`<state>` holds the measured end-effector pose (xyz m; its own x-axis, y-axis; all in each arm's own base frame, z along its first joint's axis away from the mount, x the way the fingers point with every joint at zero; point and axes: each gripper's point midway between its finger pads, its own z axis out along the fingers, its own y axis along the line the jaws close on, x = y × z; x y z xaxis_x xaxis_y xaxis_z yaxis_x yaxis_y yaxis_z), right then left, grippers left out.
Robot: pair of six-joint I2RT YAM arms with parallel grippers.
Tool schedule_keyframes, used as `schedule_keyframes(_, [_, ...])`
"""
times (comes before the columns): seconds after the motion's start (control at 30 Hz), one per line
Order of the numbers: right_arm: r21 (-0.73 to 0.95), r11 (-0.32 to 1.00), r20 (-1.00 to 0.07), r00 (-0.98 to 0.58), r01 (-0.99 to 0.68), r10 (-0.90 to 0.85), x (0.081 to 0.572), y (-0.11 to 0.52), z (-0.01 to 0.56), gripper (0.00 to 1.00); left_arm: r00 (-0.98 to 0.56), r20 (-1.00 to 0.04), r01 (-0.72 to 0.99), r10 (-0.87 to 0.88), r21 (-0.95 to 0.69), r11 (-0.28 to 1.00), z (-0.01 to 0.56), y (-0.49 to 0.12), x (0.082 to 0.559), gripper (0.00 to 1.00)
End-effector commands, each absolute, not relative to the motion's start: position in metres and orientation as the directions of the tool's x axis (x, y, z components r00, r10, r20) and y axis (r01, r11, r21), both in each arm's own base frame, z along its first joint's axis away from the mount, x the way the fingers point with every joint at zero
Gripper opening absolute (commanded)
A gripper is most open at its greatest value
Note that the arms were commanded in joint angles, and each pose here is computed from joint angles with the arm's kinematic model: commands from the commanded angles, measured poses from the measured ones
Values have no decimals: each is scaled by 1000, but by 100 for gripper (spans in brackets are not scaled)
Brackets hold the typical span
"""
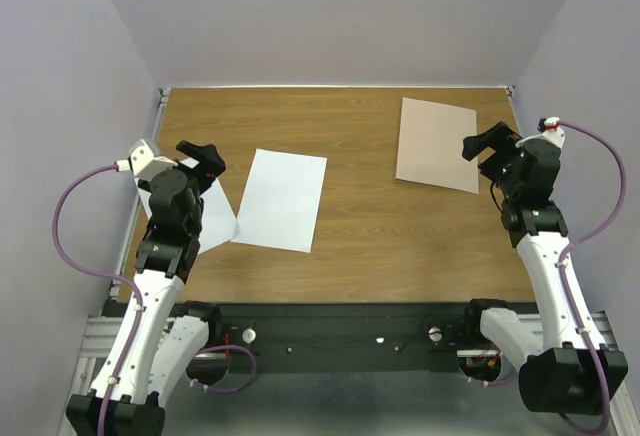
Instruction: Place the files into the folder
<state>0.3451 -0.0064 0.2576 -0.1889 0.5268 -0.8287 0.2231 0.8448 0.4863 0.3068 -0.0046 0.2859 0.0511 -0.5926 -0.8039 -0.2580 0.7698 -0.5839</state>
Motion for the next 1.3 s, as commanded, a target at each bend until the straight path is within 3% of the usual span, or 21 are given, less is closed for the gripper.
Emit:
schedule_keyframes(0.0, [498, 846, -832, -169, 193, 528, 345, -3, 264, 100, 41, -807, -306, -590, -572, 761, 274, 2, 303, 98])
schedule_keyframes(0.43, [492, 842, -834, -160, 221, 529, 344, -8, 260, 100, 29, -806, -315, -591, -568, 760, 269, 2, 305, 98])
schedule_keyframes(0.6, [468, 842, -823, -212, 269, 526, 363, -13, 234, 100, 9, -808, -303, -589, -564, 768, 266, -3, 311, 98])
schedule_keyframes(0.8, [378, 855, -786, -365, 356, 500, 443, -25, 183, 100, -41, -815, -311, -577, -539, 783, 255, -8, 323, 99])
schedule_keyframes(0.97, [335, 851, -768, -405, 405, 495, 518, -51, 146, 100, -71, -821, -326, -566, -517, 791, 245, -9, 331, 98])
schedule_keyframes(1.27, [194, 887, -792, -466, 420, 394, 596, -96, 95, 100, -103, -833, -362, -543, -477, 801, 231, -7, 347, 98])
